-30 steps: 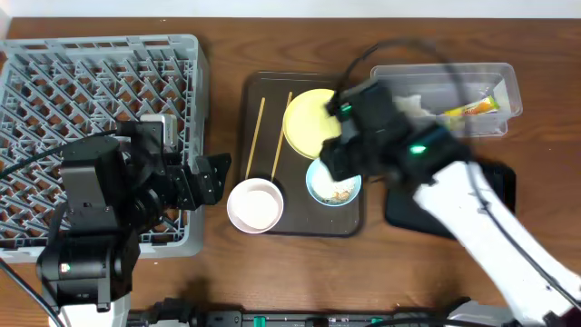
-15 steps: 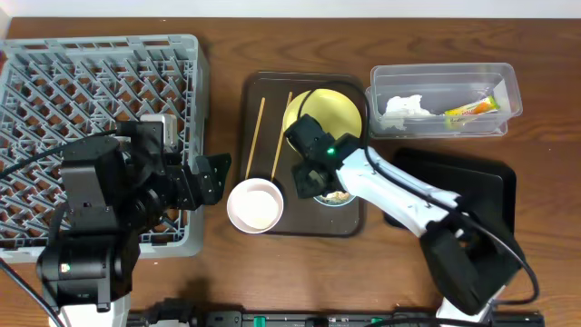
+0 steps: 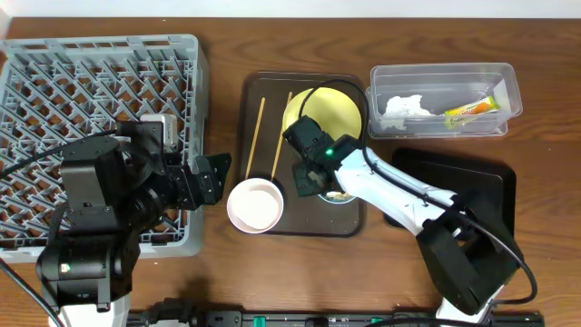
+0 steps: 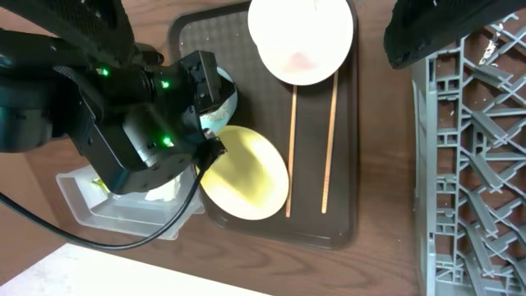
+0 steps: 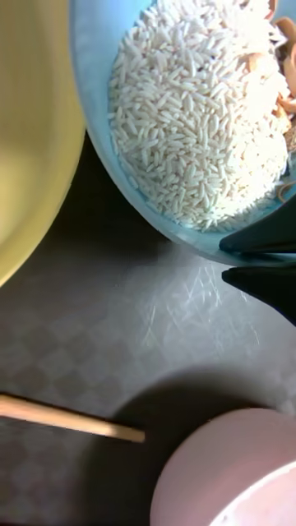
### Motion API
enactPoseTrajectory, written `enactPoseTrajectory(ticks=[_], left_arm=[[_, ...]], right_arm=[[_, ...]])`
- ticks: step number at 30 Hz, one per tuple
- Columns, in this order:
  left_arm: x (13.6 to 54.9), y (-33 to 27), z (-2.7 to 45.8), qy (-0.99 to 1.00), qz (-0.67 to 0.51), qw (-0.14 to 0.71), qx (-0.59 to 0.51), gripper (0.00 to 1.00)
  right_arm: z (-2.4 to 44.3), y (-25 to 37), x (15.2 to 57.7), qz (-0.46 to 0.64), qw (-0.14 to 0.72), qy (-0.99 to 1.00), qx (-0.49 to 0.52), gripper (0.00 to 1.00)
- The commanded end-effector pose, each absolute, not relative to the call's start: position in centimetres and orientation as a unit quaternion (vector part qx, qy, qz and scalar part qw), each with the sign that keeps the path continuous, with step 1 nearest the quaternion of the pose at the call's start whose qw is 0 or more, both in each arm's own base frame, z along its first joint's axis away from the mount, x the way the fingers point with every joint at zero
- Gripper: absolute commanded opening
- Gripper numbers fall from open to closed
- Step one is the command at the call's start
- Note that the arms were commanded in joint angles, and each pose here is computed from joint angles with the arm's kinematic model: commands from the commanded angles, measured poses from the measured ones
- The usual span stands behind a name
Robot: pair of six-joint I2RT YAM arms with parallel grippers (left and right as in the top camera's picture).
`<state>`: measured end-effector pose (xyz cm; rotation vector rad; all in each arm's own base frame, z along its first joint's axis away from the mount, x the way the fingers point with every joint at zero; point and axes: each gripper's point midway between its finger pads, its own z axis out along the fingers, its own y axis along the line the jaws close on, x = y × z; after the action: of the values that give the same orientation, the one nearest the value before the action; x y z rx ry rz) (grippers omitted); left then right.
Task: Sort waste into correct bins and load items into the dishwasher
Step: 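Grasp the rim of the blue bowl with the right gripper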
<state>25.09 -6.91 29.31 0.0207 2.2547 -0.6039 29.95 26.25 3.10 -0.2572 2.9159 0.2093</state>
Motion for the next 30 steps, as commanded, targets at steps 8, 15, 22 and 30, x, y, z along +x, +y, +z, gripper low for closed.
enactPoseTrajectory(ticks=[8,15,22,30], left_arm=[[25.0,-7.3,30.1,0.883,-0.244,0.401,0.020,0.98],[25.0,-7.3,30.1,0.883,-0.244,0.401,0.020,0.98],[25.0,-7.3,30.1,0.883,-0.244,0.401,0.020,0.98],[25.0,-7.3,30.1,0.883,-0.244,0.401,0.020,0.98]], right_arm=[[1.4,24.8,29.5,0.041,0.101,0.991,-0.074,0.21],[1.2,24.7,29.5,0.043,0.102,0.991,-0.073,0.01],[7.1,22.9,30.6,0.097,0.123,0.987,-0.032,0.01],[15.7,16.6,31.5,0.216,0.143,0.963,0.073,0.01]])
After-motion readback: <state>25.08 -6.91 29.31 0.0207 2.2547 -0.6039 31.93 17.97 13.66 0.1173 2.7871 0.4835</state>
